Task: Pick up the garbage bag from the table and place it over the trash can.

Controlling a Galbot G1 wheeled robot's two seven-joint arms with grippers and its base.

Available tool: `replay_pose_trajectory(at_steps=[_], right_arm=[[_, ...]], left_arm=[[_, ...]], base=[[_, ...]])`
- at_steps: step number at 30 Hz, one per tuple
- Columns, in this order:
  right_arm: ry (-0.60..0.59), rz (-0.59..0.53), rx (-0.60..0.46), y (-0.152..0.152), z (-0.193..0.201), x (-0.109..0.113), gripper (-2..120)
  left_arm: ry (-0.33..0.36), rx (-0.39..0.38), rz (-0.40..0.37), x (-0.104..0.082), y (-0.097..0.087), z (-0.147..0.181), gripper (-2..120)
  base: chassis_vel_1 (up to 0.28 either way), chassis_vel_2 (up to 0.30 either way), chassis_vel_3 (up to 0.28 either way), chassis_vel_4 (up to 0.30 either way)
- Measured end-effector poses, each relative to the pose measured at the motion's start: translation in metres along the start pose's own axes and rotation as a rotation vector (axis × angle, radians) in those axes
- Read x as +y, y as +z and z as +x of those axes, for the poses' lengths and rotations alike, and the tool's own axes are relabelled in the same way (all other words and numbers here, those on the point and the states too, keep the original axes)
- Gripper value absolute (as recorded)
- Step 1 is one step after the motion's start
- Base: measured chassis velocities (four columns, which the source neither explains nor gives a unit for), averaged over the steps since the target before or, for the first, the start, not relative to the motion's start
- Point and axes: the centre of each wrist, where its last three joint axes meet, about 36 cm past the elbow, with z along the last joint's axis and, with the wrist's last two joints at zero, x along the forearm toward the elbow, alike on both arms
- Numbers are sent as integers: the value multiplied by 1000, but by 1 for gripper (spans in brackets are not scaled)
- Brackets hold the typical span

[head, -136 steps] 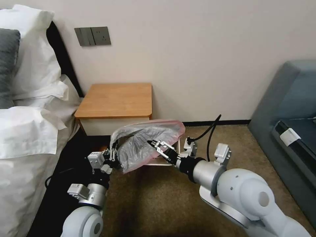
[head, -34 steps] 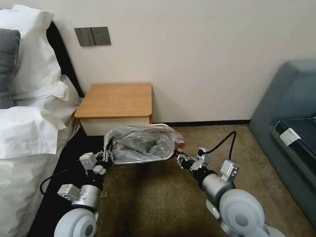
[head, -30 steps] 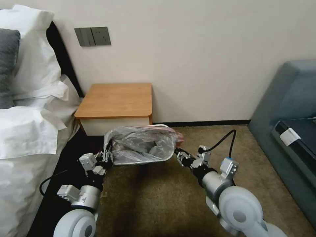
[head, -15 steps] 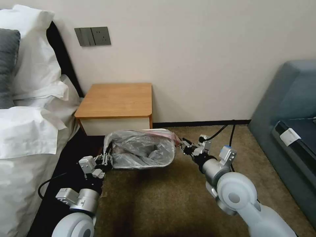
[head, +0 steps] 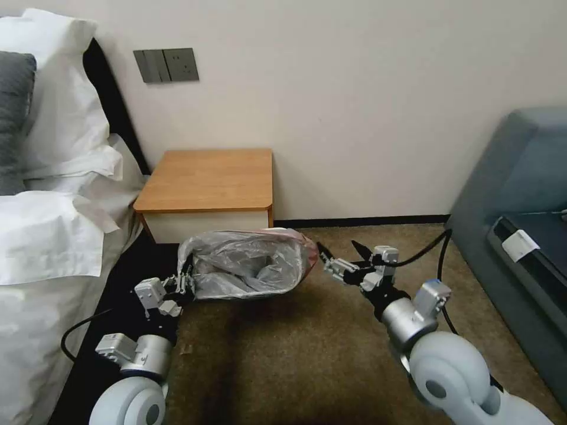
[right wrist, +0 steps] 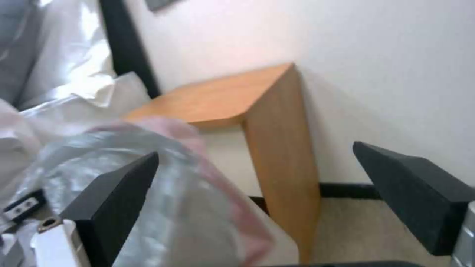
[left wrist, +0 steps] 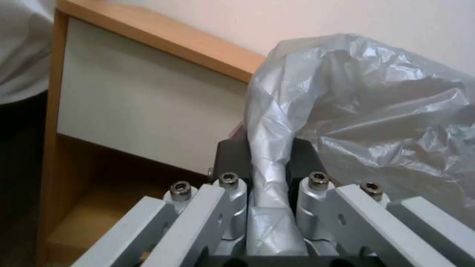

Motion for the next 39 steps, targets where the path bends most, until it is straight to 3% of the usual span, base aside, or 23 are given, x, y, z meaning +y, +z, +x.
replay_pose_trajectory(at_steps=[9, 13, 15, 17, 19, 32, 39], right_arm=[[-49, 77, -7, 12, -13, 0, 100], [-37, 96, -15, 15, -22, -5, 94], [-23, 95, -24, 16, -29, -7, 82], [-21, 94, -24, 16, -29, -7, 81], [-11, 94, -21, 18, -33, -10, 68], [0, 78, -41, 12, -51, -16, 22], [-1, -19, 1, 13, -59, -25, 0]], left_arm=[[15, 7, -10, -6, -4, 3, 9], [21, 9, -14, -8, -4, 4, 9], [25, 12, -19, -9, -2, 4, 9], [25, 12, -20, -9, -2, 4, 9], [29, 16, -21, -11, -1, 5, 9], [55, 11, -22, -15, 4, 5, 9], [63, -9, -22, -14, 3, 6, 9]], base=[[0, 0, 0, 0], [0, 0, 0, 0], [0, 0, 0, 0], [0, 0, 0, 0], [0, 0, 0, 0], [0, 0, 0, 0], [0, 0, 0, 0]])
